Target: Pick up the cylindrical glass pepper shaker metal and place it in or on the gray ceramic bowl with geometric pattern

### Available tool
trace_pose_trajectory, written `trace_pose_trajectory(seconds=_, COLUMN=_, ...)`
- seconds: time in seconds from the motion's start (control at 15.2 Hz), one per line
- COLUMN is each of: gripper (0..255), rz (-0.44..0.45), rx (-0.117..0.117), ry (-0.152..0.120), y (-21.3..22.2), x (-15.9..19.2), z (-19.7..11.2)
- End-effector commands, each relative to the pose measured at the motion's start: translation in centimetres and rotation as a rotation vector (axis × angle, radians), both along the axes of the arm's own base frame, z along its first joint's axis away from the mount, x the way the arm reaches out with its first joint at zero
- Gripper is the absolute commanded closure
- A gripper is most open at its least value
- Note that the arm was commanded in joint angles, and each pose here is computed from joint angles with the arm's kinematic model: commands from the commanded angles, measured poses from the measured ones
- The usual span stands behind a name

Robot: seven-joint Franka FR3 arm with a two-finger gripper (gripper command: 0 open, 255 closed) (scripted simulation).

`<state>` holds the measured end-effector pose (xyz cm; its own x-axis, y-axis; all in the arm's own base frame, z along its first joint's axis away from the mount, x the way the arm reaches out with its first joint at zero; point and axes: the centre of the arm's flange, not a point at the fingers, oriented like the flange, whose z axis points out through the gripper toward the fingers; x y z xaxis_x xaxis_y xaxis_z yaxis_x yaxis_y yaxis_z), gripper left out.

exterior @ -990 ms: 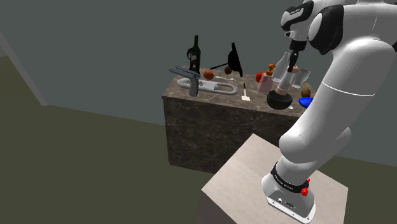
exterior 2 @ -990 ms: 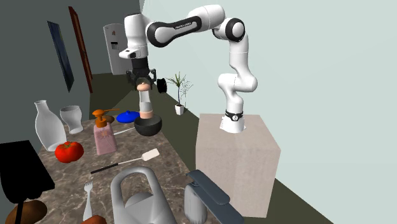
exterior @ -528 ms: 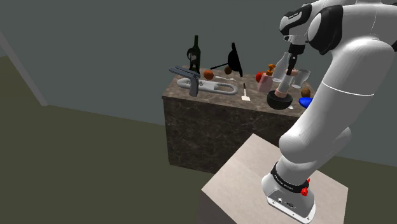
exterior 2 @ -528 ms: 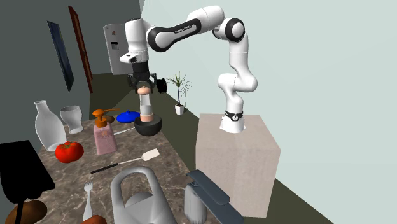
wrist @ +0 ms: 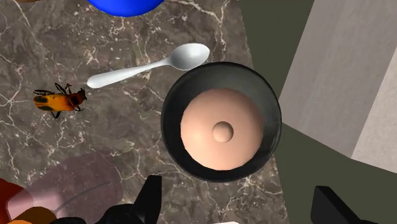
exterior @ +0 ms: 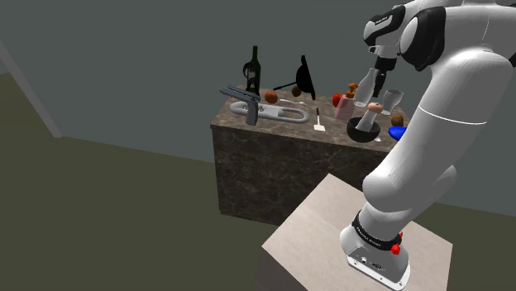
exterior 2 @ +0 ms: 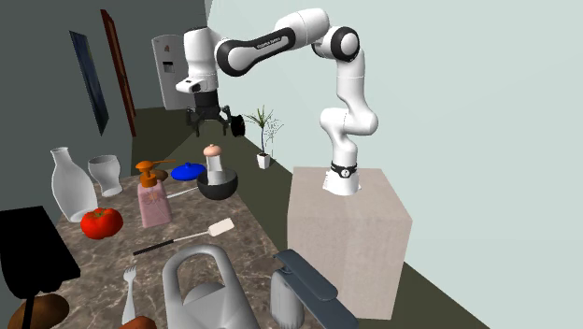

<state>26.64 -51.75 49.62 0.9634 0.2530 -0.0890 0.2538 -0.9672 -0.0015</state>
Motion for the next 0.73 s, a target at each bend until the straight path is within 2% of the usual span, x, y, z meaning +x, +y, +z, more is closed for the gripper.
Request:
trace_pose_trajectory(seconds=0.0, gripper=0, rz=0.000, rx=0.000, ry=0.000, y=0.0, x=0.0, z=0.0)
trace_pose_trajectory(seconds=0.26, gripper=0, rz=0.000, rx=0.000, ry=0.000, y=0.1, x=0.4, z=5.0)
trace_pose_trajectory(seconds=0.66, gripper=0, rz=0.000, rx=0.000, ry=0.000, y=0.1, x=0.4, z=5.0)
